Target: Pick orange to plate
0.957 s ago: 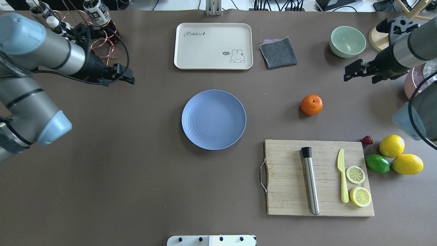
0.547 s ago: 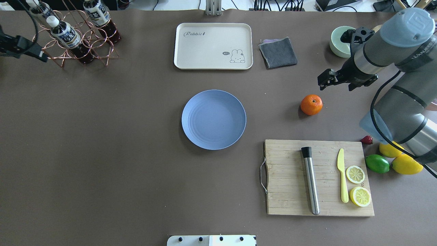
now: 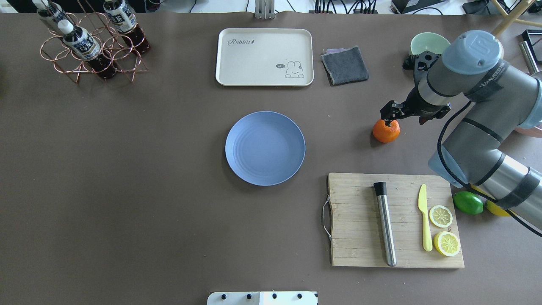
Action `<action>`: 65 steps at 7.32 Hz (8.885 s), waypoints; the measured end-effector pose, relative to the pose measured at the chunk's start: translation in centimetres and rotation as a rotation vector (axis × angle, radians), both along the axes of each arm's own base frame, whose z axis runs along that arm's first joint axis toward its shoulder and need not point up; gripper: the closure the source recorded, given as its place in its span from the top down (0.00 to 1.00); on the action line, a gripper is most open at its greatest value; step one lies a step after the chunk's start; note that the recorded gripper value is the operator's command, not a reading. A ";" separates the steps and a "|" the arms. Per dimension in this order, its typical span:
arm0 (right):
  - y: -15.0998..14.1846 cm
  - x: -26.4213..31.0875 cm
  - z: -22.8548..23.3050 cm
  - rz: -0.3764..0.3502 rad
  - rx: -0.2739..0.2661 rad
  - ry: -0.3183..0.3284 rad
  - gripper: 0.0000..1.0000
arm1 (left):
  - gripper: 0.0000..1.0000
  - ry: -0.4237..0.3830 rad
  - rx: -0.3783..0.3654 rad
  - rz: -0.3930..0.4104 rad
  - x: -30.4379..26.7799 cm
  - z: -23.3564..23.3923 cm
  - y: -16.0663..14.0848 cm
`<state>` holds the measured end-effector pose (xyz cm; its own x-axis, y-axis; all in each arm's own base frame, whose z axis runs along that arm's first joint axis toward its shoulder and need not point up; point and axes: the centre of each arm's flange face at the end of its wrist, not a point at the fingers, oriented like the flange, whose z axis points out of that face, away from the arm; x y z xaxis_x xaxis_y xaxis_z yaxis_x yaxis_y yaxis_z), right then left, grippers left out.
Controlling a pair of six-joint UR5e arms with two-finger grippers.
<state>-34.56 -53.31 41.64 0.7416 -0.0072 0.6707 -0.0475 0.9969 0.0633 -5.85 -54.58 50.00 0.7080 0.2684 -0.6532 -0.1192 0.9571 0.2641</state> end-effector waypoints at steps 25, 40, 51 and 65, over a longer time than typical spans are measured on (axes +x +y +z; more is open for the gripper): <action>0.4 -8.6 -17.4 0.193 -0.138 -0.154 0.00 | 0.98 -0.017 -0.032 0.014 -0.3 2.9 2.6; 4.5 -25.7 -24.2 0.313 -0.123 -0.115 1.00 | 0.98 -0.017 -0.073 0.014 -0.3 4.9 4.2; -5.0 38.1 12.2 -0.145 0.097 0.073 1.00 | 0.98 -0.025 -0.215 0.012 -0.5 10.9 4.4; 4.6 47.3 26.0 -0.129 -0.005 0.021 1.00 | 0.98 -0.018 -0.216 -0.002 -0.8 10.9 4.4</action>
<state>12.74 -48.68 67.65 0.7489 -0.1003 0.6551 0.0822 0.9949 0.0583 -6.63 -50.21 60.93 0.7201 0.1226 -0.6830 -0.1205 0.9914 0.0510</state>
